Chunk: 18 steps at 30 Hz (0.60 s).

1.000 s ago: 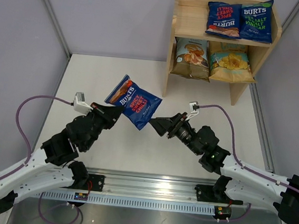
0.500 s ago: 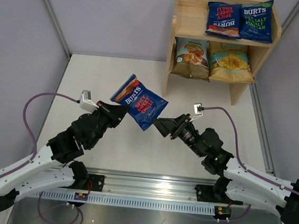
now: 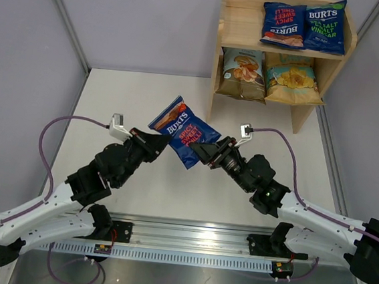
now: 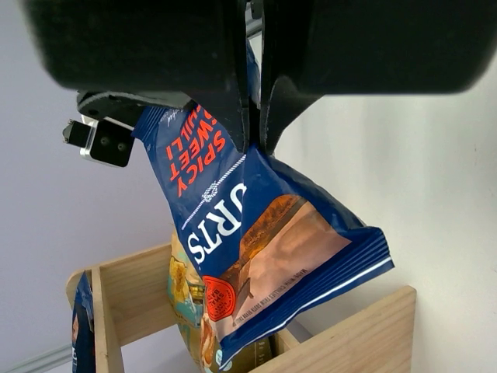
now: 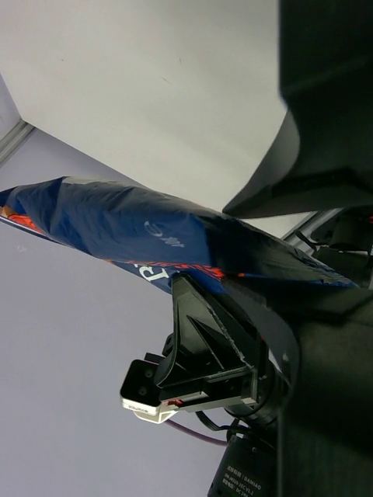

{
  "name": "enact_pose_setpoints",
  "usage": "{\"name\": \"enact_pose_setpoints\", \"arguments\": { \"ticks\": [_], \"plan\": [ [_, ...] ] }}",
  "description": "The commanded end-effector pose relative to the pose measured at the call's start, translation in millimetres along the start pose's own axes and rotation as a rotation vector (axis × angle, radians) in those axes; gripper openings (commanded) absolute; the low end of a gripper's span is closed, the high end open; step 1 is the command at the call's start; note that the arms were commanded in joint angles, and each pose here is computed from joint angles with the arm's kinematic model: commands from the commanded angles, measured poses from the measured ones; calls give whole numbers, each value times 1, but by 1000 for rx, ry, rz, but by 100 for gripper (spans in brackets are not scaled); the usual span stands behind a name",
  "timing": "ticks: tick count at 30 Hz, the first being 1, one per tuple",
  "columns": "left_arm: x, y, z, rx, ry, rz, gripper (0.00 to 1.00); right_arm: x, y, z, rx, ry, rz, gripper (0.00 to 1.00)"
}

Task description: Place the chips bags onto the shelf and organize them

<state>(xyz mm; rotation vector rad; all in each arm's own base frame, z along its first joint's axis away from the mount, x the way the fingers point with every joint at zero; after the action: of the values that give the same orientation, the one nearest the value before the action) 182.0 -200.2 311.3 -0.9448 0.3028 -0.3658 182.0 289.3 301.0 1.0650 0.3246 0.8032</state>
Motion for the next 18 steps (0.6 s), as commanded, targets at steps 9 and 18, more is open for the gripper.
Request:
{"name": "enact_pose_setpoints", "arguments": {
  "ticks": [9, 18],
  "plan": [
    [-3, -5, 8, 22, -42, -38, 30, 2, 13, 21, -2, -112, 4, 3],
    [-29, 31, 43, 173, -173, 156, 83, -6, 34, 66, -45, -173, 18, 1]
  ]
}}
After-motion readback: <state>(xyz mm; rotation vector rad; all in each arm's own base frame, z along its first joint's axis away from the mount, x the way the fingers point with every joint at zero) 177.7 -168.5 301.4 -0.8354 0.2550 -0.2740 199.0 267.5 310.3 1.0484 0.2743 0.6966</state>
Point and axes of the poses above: each gripper's point midway between its finger pads, its own x axis out along the fingers, its own y axis along the line the jaws close on, z = x × y, the point moved 4 cm from there along -x, back along the fingers, and after that the axes turned 7 degrees about x, right-handed, at the moved point
